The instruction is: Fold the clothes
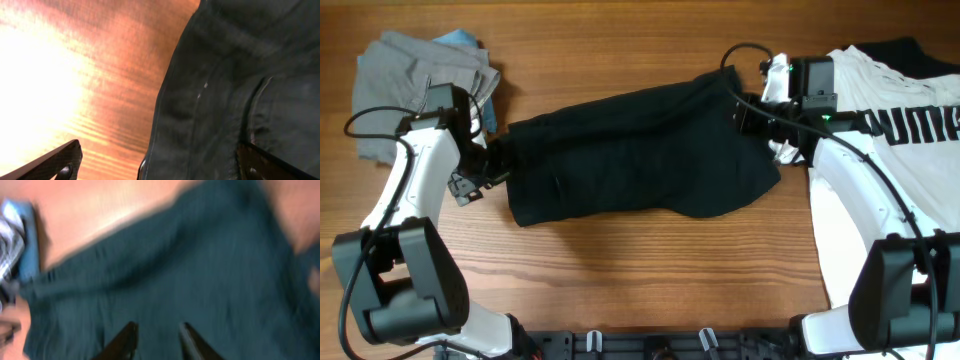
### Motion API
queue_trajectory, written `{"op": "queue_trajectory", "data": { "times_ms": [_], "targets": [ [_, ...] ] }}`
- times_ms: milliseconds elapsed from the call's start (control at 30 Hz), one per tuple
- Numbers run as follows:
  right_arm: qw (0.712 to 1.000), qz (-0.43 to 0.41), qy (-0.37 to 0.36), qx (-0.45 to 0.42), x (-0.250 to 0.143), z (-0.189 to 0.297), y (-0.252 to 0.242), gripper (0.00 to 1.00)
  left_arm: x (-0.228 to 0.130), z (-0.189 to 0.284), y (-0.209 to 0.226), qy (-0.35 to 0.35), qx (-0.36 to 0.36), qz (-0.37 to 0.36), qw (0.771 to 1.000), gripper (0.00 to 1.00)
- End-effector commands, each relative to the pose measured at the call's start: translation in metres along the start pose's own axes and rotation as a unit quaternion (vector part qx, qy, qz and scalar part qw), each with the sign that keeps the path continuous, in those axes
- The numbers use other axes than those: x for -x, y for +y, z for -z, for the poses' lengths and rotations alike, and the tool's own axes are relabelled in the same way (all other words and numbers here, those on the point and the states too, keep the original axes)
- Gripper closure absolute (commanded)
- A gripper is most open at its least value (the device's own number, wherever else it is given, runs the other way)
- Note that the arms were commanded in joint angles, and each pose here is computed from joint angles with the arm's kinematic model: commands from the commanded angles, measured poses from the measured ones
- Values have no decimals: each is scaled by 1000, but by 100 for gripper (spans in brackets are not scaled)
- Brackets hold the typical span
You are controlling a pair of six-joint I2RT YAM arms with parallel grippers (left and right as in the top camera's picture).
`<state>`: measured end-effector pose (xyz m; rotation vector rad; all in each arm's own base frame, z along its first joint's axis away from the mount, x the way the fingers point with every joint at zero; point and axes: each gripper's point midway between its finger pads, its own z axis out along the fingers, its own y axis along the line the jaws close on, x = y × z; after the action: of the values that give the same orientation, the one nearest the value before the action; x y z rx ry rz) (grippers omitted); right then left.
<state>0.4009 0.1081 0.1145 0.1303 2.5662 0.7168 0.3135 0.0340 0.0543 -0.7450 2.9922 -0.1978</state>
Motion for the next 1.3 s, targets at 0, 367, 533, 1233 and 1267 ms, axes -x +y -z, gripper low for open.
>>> {"op": "queue_trajectory", "data": {
  "times_ms": [0,367,533,1233,1267],
  "targets": [
    [995,-14,93,-26,-50,-22,-18,78,1,-1,-19,-7,-67,-44,997,0],
    [968,-44,239,-63,-125,-72,-69,83,-24,-63,-41,62,-162,-120,977,12],
    [970,-34,231,-59,-121,-74,-69,83,-38,-100,-51,104,-165,-132,972,37],
    [989,1,144,-39,-69,-16,-30,87,5,117,-113,-32,-56,-201,977,96],
    [989,1,143,-44,-69,-16,-31,85,-2,116,-123,-28,-58,-207,976,96]
  ]
}}
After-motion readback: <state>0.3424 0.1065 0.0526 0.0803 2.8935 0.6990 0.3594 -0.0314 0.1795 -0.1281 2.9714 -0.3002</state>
